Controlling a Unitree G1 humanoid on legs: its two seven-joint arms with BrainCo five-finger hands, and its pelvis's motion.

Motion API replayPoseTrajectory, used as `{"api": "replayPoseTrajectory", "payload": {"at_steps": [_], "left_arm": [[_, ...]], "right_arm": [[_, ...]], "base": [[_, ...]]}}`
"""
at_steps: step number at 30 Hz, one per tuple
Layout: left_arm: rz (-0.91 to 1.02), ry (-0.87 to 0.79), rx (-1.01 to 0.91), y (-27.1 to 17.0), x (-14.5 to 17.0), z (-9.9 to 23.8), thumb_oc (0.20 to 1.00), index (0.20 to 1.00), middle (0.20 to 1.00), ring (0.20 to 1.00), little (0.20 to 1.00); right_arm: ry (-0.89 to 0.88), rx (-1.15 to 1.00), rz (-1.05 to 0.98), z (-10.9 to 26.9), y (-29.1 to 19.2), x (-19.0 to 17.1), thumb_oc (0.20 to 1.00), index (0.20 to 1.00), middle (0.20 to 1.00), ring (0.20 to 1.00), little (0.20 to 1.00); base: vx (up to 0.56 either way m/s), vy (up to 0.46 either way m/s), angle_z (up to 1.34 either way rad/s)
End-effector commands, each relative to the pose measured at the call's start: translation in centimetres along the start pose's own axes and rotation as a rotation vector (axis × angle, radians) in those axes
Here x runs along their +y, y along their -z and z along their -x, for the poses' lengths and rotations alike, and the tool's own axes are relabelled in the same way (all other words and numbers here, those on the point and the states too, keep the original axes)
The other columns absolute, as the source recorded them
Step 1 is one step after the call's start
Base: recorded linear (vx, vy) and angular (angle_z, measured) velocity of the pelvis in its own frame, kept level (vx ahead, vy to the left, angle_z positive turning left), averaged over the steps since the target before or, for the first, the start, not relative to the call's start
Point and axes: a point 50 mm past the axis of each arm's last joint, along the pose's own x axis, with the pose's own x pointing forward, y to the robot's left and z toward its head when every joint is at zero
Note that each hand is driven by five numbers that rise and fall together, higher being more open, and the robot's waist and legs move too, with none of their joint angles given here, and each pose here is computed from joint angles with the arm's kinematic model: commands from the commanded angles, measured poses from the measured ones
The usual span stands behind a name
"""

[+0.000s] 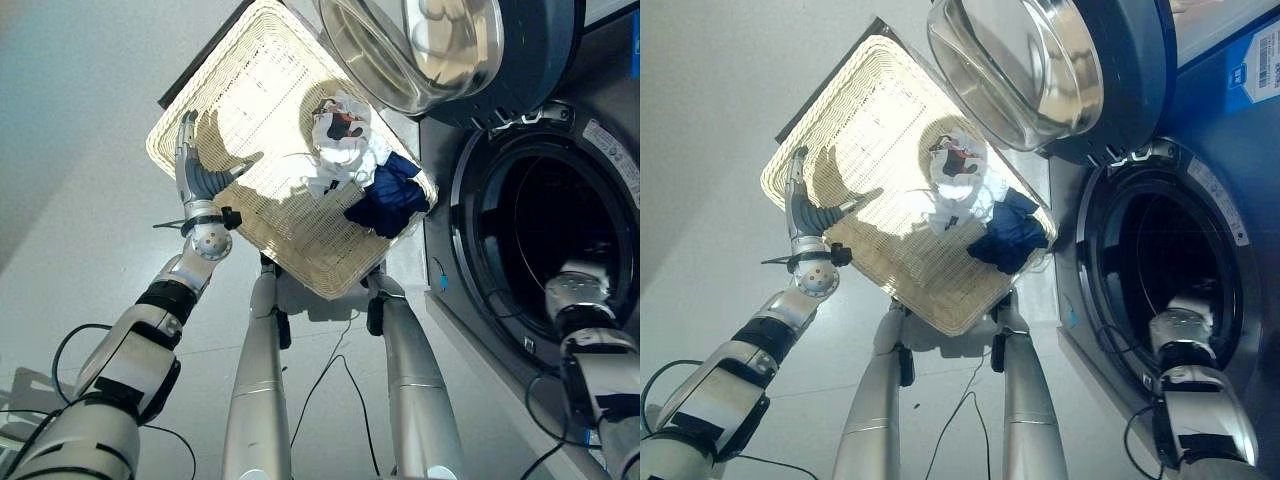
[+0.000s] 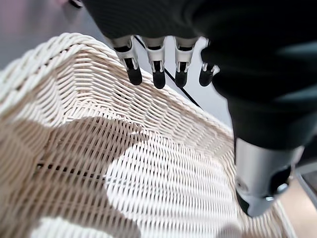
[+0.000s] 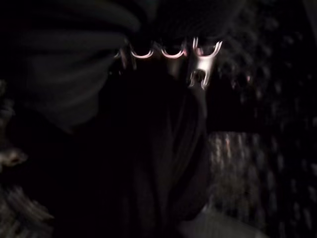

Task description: Put the clothes into the washing machine.

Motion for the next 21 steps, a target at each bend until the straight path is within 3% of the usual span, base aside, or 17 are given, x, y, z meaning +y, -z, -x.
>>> {"api": "replayPoseTrajectory", "payload": {"at_steps": [1,2,3,4,10,15,18,21], "left_arm": [[-0.042,0.040,-0.155,-2.5,0.0,-1.8,1.000,1.000,1.000,1.000,1.000],[-0.068,0.061,-0.182,-2.7,0.0,-2.0,1.000,1.000,1.000,1.000,1.000],[-0.096,0.087,-0.207,-2.9,-0.1,-2.2,1.000,1.000,1.000,1.000,1.000],[-0.114,0.108,-0.228,-3.1,-0.3,-2.3,1.000,1.000,1.000,1.000,1.000],[-0.214,0.218,-0.338,-4.5,-1.3,-3.1,1.000,1.000,1.000,1.000,1.000],[-0.321,0.279,-0.462,-6.5,-2.7,-3.7,1.000,1.000,1.000,1.000,1.000],[-0.330,0.276,-0.477,-6.9,-2.7,-4.0,1.000,1.000,1.000,1.000,1.000],[-0.418,0.318,-0.576,-9.0,-3.6,-4.8,1.000,1.000,1.000,1.000,1.000]], "right_arm": [[-0.009,-0.310,-0.015,-1.6,-8.3,2.9,0.200,0.200,0.200,0.200,0.200],[0.003,-0.318,0.006,-1.8,-8.8,3.1,0.244,0.244,0.244,0.244,0.244],[0.015,-0.317,0.016,-2.1,-9.1,3.1,0.677,0.677,0.677,0.677,0.677],[0.022,-0.315,0.035,-2.3,-9.3,3.0,1.000,1.000,1.000,1.000,1.000],[0.018,-0.271,0.188,-2.8,-8.6,3.1,1.000,1.000,1.000,1.000,1.000],[-0.075,-0.214,0.566,-2.2,-5.6,4.2,1.000,1.000,1.000,1.000,1.000],[-0.102,-0.197,0.613,-2.2,-5.1,4.2,1.000,1.000,1.000,1.000,1.000],[-0.182,-0.074,0.841,-1.6,-1.6,3.2,1.000,1.000,1.000,1.000,1.000]], "base": [[-0.02,0.015,-0.03],[0.00,0.019,-0.06],[0.00,0.018,-0.05],[0.02,0.011,-0.03],[0.01,0.003,0.02],[0.00,0.002,0.01],[0.00,0.000,0.00],[0.00,0.000,0.00]]}}
